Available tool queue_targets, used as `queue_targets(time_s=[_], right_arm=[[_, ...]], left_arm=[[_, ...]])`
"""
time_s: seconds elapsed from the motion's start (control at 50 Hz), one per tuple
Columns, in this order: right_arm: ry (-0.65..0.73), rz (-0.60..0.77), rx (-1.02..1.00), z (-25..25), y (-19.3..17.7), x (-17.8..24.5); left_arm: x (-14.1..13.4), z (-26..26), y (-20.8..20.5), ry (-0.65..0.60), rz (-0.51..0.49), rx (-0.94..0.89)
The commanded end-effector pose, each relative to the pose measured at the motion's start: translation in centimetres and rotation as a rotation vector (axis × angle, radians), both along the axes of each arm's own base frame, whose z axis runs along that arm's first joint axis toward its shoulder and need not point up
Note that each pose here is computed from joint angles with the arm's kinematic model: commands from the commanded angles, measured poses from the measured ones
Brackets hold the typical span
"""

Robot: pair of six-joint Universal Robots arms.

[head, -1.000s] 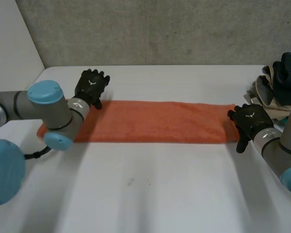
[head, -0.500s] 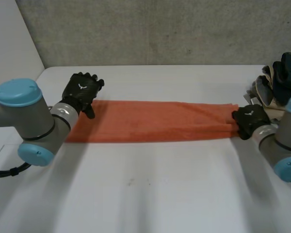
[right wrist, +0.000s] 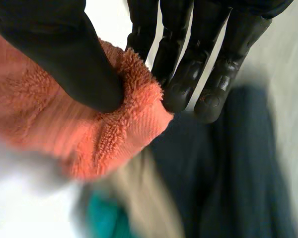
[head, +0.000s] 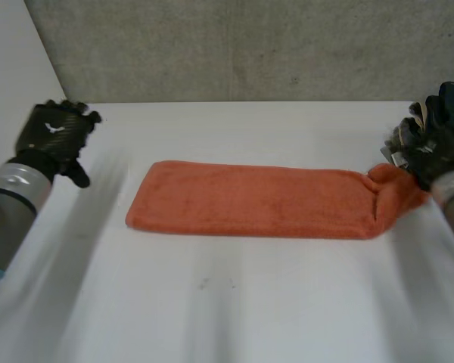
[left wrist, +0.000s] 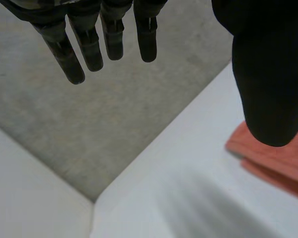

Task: Fold the laundry.

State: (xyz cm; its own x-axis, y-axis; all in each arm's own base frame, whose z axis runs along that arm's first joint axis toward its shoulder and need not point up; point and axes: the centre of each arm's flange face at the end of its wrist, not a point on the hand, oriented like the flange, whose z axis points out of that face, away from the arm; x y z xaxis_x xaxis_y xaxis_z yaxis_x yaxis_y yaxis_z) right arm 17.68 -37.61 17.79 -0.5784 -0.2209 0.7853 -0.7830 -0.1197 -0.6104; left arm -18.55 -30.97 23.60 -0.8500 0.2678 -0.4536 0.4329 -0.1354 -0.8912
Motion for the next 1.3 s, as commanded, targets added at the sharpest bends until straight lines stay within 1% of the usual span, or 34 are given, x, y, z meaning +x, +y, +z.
queue_targets(time_s=[0.02,0.08,0.1,0.14,0.16,0.18,0.22,0.26,0.32,0.38,0.46,0.54,0.56,0.6,0.62,0.64,0.68,0.7,0.72,0.76,0.78,0.8,0.86,0.88,0.94,1.0,1.08,1.14,1.26,1.3], right_arm=[[-0.117,0.395,-0.262,3.1,3.7,13.8],[-0.144,0.567,-0.316,2.5,5.6,18.7],[-0.16,0.682,-0.343,1.9,7.0,21.8],[-0.167,0.773,-0.349,0.9,8.1,24.0],[-0.169,0.866,-0.342,-0.7,9.3,26.2],[-0.171,0.908,-0.333,-1.6,9.9,27.1],[-0.174,0.97,-0.324,-3.2,10.8,28.6],[-0.184,1.051,-0.31,-4.8,12.7,30.6],[-0.2,1.104,-0.299,-5.5,14.1,31.9],[-0.214,1.12,-0.268,-6.4,14.6,32.2],[-0.231,1.096,-0.242,-5.8,14.6,31.8],[-0.249,0.997,-0.253,-2.6,14.6,30.6],[-0.26,0.914,-0.24,-1.5,14.0,29.4],[-0.281,0.818,-0.204,-0.8,13.1,28.1],[-0.316,0.714,-0.157,-0.2,12.1,26.4],[-0.336,0.666,-0.13,0.1,11.6,25.5],[-0.383,0.587,-0.077,0.9,11.0,23.9],[-0.419,0.527,-0.014,1.5,10.7,22.4],[-0.437,0.508,0.019,1.7,10.8,21.7],[-0.463,0.473,0.082,1.8,10.6,20.5],[-0.482,0.431,0.139,1.6,10.4,19.3],[-0.488,0.409,0.167,1.4,10.2,18.8],[-0.497,0.354,0.261,0.4,10.2,17.4],[-0.495,0.346,0.282,0.1,10.3,17.2],[-0.473,0.313,0.353,-0.8,10.7,16.7],[-0.453,0.303,0.4,-1.7,11.1,16.4],[-0.431,0.283,0.442,-3.3,11.1,16.3],[-0.427,0.277,0.454,-4.0,11.1,16.3],[-0.415,0.274,0.481,-5.3,11.1,16.4],[-0.413,0.273,0.485,-5.5,11.1,16.5]], left_arm=[[3.1,1.8,-0.8,0.058,0.095,-0.034],[3.7,2.2,-1.0,0.094,0.11,-0.036],[4.0,2.2,-1.0,0.12,0.116,-0.027],[4.0,2.1,-1.0,0.141,0.114,-0.017],[4.0,1.8,-0.8,0.156,0.113,-0.002],[4.0,1.6,-0.7,0.162,0.11,0.006],[3.9,1.2,-0.5,0.165,0.106,0.018],[3.8,1.0,-0.2,0.164,0.104,0.027],[3.6,0.7,-0.1,0.164,0.099,0.036],[3.5,0.7,0.0,0.164,0.095,0.033],[3.3,0.8,-0.3,0.162,0.086,0.027],[2.4,0.7,-0.6,0.164,0.06,0.028],[1.5,0.4,-0.5,0.164,0.034,0.038],[0.3,0.2,-0.2,0.161,-0.002,0.045],[-0.3,0.1,-0.1,0.161,-0.022,0.05],[-1.5,-0.4,0.4,0.158,-0.059,0.068],[-2.6,-0.9,1.0,0.154,-0.096,0.088],[-3.2,-1.2,1.4,0.149,-0.115,0.097],[-4.4,-1.9,2.0,0.143,-0.151,0.118],[-5.7,-2.6,2.7,0.135,-0.191,0.138],[-6.3,-3.0,3.0,0.132,-0.21,0.149],[-7.6,-3.6,3.6,0.127,-0.25,0.169],[-9.3,-4.8,4.3,0.115,-0.302,0.195],[-10.4,-5.4,4.7,0.106,-0.332,0.211],[-12.1,-7.2,5.1,0.079,-0.373,0.243],[-12.9,-8.5,5.0,0.048,-0.386,0.255],[-13.5,-9.3,3.5,0.008,-0.377,0.222],[-13.8,-9.3,2.3,-0.015,-0.345,0.185],[-13.2,-8.3,-0.6,-0.017,-0.237,0.119],[-13.1,-8.5,-1.0,-0.018,-0.229,0.119]])
